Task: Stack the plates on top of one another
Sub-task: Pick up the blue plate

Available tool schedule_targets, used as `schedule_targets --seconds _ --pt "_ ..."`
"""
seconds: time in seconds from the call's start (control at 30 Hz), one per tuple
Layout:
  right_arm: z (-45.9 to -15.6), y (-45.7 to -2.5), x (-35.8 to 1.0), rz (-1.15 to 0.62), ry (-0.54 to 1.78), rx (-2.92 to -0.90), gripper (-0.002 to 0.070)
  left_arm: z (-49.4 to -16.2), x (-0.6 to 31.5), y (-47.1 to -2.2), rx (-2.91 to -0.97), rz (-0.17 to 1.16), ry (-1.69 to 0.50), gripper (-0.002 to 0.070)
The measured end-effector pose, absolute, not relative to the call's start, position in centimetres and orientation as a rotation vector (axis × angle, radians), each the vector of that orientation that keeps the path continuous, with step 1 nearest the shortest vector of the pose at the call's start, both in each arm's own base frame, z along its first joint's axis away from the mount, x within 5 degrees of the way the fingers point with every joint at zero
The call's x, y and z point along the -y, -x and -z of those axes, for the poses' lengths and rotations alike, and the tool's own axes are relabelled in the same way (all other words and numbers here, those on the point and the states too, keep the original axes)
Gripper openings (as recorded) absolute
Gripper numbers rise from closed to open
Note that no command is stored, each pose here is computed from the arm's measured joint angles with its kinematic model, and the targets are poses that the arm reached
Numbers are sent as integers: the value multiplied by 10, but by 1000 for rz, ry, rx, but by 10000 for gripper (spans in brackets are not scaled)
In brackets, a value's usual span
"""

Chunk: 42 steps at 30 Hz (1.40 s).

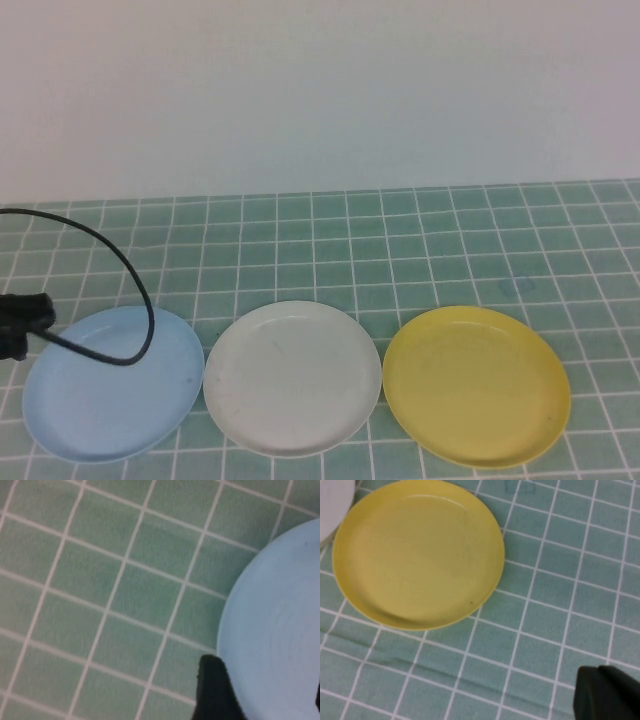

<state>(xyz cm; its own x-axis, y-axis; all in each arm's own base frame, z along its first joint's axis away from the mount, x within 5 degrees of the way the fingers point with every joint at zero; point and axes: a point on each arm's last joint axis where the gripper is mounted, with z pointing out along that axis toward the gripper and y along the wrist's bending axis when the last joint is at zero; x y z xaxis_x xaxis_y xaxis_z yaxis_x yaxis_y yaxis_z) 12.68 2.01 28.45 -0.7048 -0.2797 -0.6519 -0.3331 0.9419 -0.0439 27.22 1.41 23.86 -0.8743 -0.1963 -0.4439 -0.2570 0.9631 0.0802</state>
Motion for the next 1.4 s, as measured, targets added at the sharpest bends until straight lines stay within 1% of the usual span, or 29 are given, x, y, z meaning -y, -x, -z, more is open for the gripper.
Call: schedule_targets --seconds 0.13,0.3,0.53,0.9,1.0,1.1,1.13,1.27,1.3,1.4 --pt "-284 -126 -23 -155 420 -2401 -2 -223 -14 -304 -2723 -211 268 414" --pt "-282 -121 -27 -216 448 -2443 -2 -201 -12 -325 -2792 -207 242 403" --pt "-280 -117 -28 -226 501 -2475 -2 -169 -12 -333 -2892 -238 185 360" --pt "-280 -117 -28 -236 502 -2477 -2 -148 -12 -338 -2943 -248 177 307" --pt "-280 -117 -29 -239 501 -2476 -2 -146 -12 -338 -2956 -249 183 274" --pt "-280 -117 -29 -241 500 -2476 -2 -146 -13 -337 -2958 -253 182 220" --pt "-280 -117 -29 -241 500 -2476 -2 -146 -13 -337 -2960 -258 178 216" --pt "-280 -116 -30 -263 497 -2482 -2 -146 -14 -336 -2976 -280 168 85" --pt "-280 -116 -30 -269 499 -2488 -2 -146 -14 -335 -2980 -285 166 71" --pt "-279 -115 -30 -275 504 -2499 -2 -146 -14 -335 -2982 -287 164 58"
